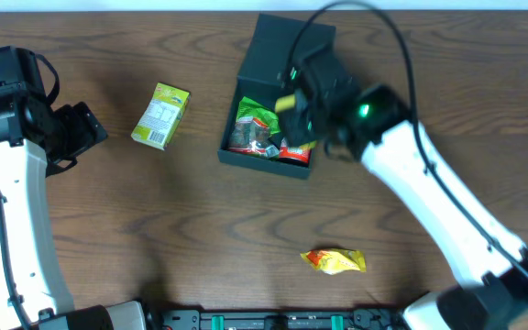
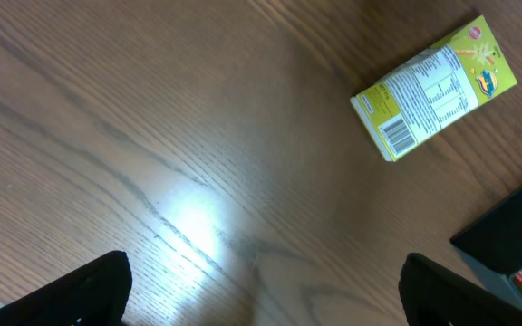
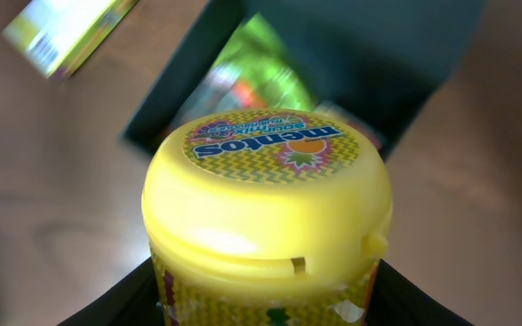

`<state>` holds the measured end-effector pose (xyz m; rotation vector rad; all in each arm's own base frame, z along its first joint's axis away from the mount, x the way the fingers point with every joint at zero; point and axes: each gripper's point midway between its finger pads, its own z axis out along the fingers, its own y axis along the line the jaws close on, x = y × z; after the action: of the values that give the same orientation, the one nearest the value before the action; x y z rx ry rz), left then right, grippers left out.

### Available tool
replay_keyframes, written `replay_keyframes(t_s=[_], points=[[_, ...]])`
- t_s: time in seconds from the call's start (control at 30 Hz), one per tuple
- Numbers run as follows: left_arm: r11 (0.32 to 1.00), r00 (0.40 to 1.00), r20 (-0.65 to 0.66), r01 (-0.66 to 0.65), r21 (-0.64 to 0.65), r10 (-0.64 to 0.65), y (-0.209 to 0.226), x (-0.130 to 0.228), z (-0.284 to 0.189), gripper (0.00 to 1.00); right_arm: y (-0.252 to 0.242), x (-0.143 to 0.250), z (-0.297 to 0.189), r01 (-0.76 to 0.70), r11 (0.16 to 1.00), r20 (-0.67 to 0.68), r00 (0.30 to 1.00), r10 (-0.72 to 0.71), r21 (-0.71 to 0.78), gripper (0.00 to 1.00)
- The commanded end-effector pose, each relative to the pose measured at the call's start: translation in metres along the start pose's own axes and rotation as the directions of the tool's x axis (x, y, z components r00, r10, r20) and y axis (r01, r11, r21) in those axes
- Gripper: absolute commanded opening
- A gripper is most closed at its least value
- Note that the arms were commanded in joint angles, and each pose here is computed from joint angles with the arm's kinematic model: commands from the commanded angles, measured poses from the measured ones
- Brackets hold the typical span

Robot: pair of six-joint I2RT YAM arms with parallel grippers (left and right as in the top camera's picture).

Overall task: Pack container
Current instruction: 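Lift the Mentos bottle and lower it into the box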

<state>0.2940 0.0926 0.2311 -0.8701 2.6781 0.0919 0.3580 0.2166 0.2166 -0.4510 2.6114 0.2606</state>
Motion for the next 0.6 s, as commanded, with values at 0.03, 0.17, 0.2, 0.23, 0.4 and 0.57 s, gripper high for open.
replay_keyframes(t_s=[0.03,0.17,0.2,0.23,0.4,0.57], points=[[1.0,1.0,-0.005,0.009,-0.003,-0.009,0.002,0.002,0.0,0.95,-0.024,-0.033,0.025,0.163,0.986,-0.001,0.987,-0.163,0.04,0.49],[1.0,1.0,-0.005,0.009,-0.003,-0.009,0.002,0.002,0.0,0.95,-0.026,-0.05,0.052,0.278,0.96,-0.021,0.961,-0.277,0.041,0.49],[1.0,1.0,-0.005,0.009,-0.003,-0.009,0.002,0.002,0.0,0.95,-0.025,-0.052,0.058,0.312,0.949,-0.027,0.95,-0.311,0.039,0.48],[1.0,1.0,-0.004,0.009,-0.003,-0.009,0.002,0.002,0.0,0.95,-0.026,-0.054,0.066,0.347,0.937,-0.035,0.938,-0.346,0.043,0.47],[1.0,1.0,-0.005,0.009,-0.003,-0.009,0.002,0.002,0.0,0.95,-0.036,-0.052,0.091,0.455,0.884,-0.098,0.89,-0.446,0.108,0.43],[1.0,1.0,-0.005,0.01,-0.003,-0.01,0.002,0.002,0.0,0.95,-0.054,-0.056,0.106,0.551,0.803,-0.17,0.834,-0.525,0.227,0.44]])
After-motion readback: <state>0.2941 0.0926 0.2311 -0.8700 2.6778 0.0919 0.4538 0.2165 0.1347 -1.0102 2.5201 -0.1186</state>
